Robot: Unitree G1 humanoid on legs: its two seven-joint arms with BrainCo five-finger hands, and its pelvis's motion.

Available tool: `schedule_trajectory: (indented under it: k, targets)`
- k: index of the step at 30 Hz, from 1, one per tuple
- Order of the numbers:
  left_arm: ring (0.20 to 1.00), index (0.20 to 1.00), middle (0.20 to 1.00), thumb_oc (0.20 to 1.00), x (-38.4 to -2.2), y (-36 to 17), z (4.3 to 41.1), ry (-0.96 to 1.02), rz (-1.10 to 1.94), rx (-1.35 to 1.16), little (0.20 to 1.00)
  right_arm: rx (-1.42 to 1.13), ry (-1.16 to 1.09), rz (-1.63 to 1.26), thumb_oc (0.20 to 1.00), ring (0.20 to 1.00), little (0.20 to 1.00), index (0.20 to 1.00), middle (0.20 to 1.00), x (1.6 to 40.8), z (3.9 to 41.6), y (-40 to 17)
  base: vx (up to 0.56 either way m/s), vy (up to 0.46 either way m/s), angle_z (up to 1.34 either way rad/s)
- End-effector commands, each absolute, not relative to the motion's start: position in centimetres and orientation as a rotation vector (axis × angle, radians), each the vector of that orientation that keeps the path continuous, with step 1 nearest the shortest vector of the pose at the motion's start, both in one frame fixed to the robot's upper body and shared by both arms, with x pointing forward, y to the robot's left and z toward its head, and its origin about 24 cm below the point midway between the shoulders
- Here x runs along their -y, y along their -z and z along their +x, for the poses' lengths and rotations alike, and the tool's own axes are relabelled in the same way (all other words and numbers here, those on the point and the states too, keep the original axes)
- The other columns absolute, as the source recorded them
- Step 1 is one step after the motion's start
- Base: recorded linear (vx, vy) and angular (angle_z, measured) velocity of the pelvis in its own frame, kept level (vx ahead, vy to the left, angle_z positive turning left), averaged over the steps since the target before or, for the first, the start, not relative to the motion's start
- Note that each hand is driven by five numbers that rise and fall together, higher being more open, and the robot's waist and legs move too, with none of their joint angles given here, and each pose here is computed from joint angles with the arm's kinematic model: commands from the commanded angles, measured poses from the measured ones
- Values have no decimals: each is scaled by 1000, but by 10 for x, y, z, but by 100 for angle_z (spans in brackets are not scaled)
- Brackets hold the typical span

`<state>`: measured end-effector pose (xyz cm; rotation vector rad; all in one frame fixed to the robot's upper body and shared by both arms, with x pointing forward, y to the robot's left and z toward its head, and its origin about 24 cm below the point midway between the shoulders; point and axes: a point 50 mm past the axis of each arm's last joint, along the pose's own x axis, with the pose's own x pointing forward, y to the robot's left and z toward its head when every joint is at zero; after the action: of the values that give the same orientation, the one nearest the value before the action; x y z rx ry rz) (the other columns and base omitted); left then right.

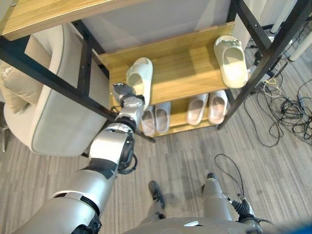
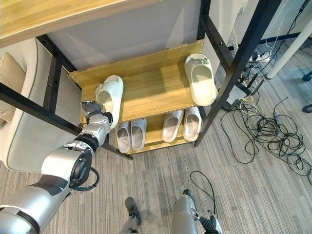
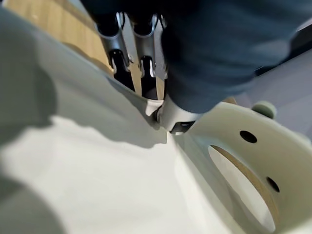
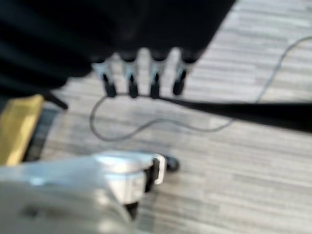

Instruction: Arrange the slippers neatly on the shoe rack.

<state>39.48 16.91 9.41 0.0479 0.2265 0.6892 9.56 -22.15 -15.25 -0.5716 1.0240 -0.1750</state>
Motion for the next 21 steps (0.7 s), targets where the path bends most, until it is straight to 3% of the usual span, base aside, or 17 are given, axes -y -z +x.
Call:
schedule_trajectory:
  k: [1, 12, 21]
  targets:
    - [200, 200, 200, 200, -136, -123, 406, -650, -72, -277, 200, -774, 123, -405, 1000, 1000, 1000, 1000, 1000, 162, 187, 127, 12, -41, -1]
    - [200, 200, 200, 200, -64, -119, 398, -492, -183, -304, 200, -768, 147, -430, 1000, 1000, 1000, 1000, 1000, 169, 205, 121, 22, -46, -9]
    - [200, 200, 200, 200, -54, -124, 395, -530, -194, -316, 200, -752, 132, -447, 1000, 1000, 1000, 1000, 1000, 169, 218, 115, 9, -32, -9]
